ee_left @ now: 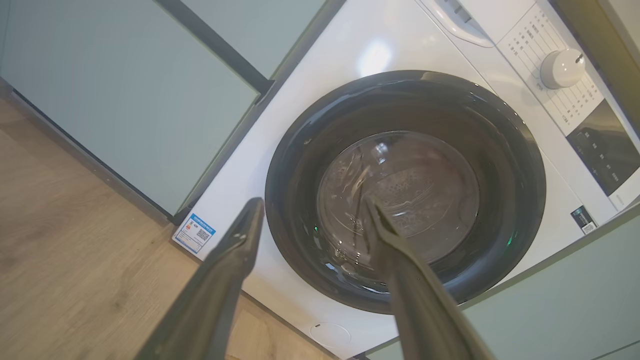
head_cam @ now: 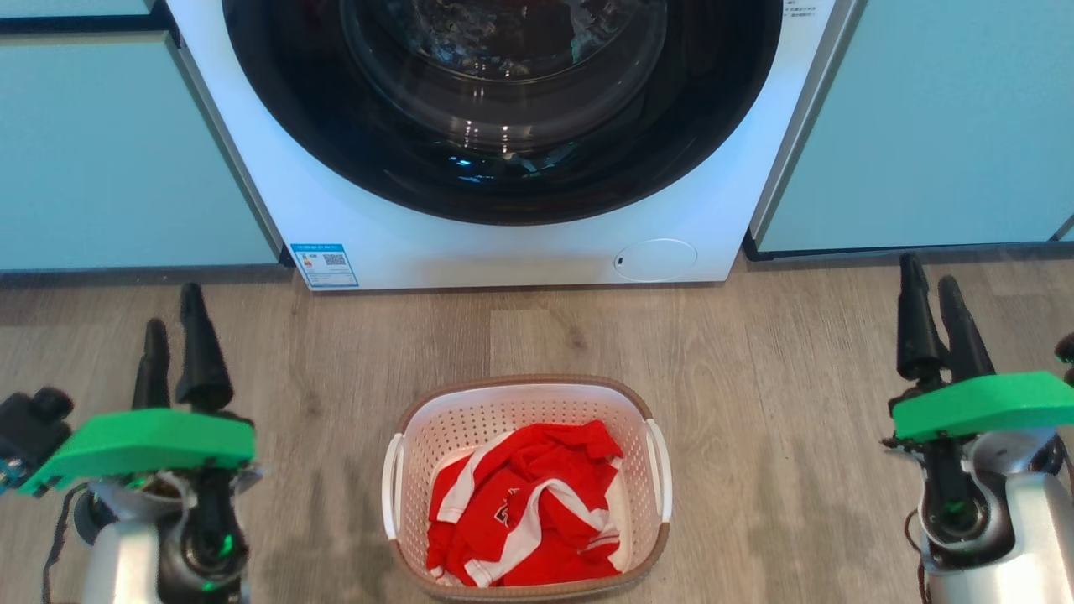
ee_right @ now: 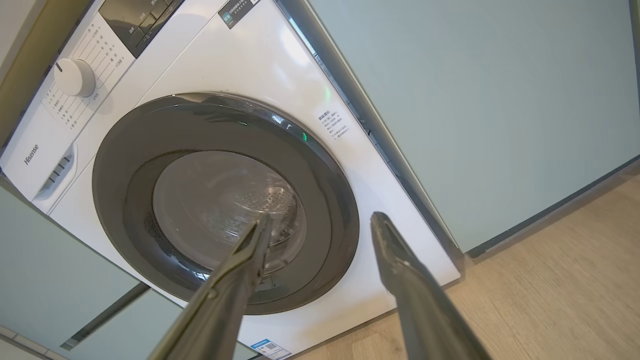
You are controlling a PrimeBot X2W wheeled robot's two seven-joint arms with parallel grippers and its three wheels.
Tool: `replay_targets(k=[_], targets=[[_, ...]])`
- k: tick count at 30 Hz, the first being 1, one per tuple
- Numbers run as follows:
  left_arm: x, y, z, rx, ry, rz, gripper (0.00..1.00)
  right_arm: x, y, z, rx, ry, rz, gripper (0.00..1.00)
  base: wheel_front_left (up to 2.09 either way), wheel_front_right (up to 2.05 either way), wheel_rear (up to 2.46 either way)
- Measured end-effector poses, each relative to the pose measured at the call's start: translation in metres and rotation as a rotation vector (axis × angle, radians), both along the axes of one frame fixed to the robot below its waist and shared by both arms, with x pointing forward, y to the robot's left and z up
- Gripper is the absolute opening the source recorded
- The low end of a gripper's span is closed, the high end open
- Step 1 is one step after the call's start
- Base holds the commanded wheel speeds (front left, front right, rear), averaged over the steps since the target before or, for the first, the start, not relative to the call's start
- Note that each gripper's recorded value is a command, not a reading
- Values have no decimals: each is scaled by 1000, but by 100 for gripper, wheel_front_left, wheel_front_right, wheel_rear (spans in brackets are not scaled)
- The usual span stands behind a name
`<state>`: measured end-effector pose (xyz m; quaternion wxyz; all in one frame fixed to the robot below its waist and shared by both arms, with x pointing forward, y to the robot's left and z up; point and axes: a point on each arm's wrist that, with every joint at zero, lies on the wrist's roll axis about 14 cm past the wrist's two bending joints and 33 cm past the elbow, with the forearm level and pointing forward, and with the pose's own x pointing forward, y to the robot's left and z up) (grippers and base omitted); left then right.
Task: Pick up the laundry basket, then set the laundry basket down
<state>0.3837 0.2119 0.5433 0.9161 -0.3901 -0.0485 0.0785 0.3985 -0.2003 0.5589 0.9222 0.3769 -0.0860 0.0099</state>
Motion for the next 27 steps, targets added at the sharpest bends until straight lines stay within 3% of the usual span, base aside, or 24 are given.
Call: replay_targets(k=[14, 27], targets=[[-1, -29, 9, 460, 72, 14, 100, 3, 38, 35, -323, -122, 51, 100, 0, 0, 0], [-4, -67, -7, 648, 79, -93, 100, 1, 66, 22, -507, -115, 110, 100, 0, 0, 0]])
